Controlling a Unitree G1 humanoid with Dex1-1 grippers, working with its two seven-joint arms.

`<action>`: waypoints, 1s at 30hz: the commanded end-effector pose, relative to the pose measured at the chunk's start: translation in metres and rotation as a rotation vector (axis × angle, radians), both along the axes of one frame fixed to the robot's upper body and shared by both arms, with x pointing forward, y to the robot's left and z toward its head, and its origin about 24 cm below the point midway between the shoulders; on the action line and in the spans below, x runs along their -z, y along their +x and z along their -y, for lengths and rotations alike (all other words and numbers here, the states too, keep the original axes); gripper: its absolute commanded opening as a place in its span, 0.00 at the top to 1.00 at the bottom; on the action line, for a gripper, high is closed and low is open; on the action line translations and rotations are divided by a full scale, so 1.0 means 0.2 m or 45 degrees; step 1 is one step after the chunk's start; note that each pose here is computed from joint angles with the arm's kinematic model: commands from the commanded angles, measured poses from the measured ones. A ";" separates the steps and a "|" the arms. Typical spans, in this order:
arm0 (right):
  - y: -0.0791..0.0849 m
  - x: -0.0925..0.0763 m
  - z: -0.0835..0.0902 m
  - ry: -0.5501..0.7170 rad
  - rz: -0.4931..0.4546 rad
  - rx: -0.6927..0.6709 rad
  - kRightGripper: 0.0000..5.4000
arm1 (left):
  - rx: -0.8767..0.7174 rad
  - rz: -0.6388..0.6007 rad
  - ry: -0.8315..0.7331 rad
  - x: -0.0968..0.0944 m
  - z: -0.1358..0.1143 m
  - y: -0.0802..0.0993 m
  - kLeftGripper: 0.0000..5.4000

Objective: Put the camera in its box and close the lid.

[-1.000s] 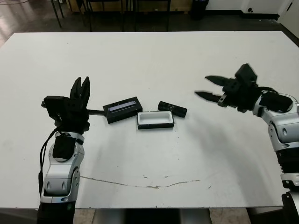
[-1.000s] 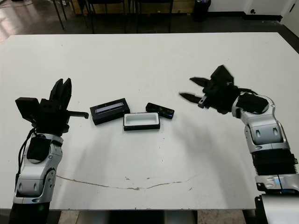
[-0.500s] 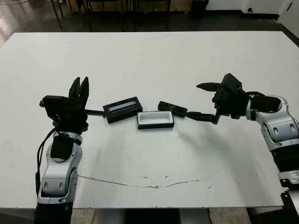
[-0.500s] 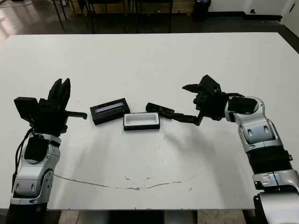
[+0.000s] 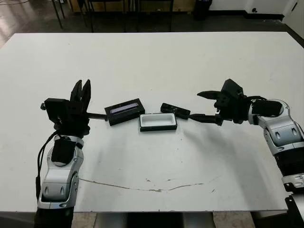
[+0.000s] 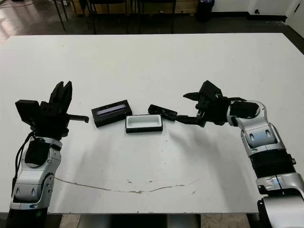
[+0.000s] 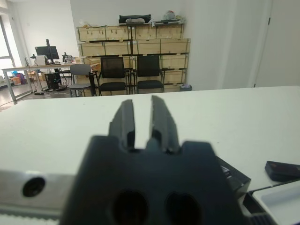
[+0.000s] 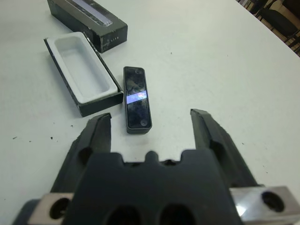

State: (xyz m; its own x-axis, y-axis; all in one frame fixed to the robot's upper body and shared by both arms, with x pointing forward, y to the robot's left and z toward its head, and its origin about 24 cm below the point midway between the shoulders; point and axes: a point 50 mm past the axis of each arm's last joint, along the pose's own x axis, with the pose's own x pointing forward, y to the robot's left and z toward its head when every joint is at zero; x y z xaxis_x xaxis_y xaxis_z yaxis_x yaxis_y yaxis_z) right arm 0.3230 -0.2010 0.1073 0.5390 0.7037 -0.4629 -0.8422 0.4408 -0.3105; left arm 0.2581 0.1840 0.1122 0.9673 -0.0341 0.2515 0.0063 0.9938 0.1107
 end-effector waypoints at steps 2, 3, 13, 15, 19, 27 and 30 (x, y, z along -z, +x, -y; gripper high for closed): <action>-0.02 0.05 0.01 -0.005 -0.077 -0.003 0.24 | -0.021 -0.048 0.024 0.03 -0.02 -0.01 1.00; -0.01 0.05 0.01 0.000 -0.084 -0.008 0.20 | -0.024 -0.047 0.027 0.03 -0.02 -0.01 1.00; 0.00 0.06 0.01 -0.007 -0.121 -0.026 0.00 | -0.027 -0.051 0.026 0.03 -0.02 -0.01 1.00; 0.00 0.07 0.01 -0.010 -0.127 -0.023 0.00 | -0.030 -0.056 0.017 0.03 -0.02 -0.01 1.00; 0.00 0.08 0.01 -0.025 -0.127 -0.018 0.00 | -0.029 -0.053 0.025 0.03 -0.02 -0.01 1.00; 0.02 0.10 0.01 -0.058 -0.136 0.014 0.00 | -0.029 -0.057 0.027 0.03 -0.02 -0.01 1.00; 0.03 0.12 0.01 -0.047 -0.160 0.032 0.00 | -0.035 -0.060 0.022 0.04 -0.02 -0.01 1.00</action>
